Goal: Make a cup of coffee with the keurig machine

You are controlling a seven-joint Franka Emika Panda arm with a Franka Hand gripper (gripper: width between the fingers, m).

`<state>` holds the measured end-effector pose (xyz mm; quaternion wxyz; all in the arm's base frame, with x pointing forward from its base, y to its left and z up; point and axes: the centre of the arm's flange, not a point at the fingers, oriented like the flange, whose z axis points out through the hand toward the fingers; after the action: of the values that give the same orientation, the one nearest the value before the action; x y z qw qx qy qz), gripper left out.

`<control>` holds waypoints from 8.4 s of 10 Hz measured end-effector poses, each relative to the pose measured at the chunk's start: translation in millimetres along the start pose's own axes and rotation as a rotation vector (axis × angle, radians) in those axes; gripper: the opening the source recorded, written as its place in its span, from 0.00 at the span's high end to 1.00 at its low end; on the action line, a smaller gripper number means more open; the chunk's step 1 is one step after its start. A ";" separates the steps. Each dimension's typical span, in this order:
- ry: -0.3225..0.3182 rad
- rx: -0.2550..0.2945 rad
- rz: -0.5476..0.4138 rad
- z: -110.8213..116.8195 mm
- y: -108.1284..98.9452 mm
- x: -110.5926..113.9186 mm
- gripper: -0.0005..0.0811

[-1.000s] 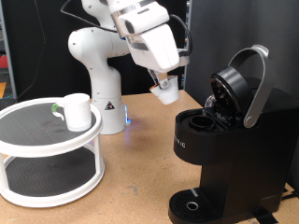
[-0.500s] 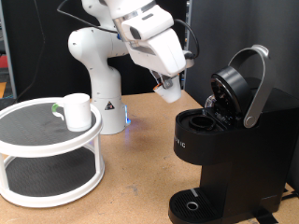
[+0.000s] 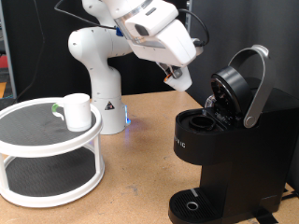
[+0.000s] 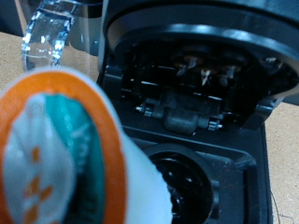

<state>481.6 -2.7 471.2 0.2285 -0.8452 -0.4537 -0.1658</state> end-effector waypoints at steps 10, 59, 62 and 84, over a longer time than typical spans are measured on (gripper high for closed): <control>-0.066 -0.021 -0.025 47.5 11.4 25.5 0.89; -0.120 -0.094 -0.099 72.9 -2.6 39.5 0.01; -0.174 -0.017 -0.126 58.5 -13.7 31.4 0.01; -0.254 -0.048 -0.115 79.6 -19.9 11.0 0.01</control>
<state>476.6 57.2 414.3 0.1391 -0.8372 -0.5227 -0.0812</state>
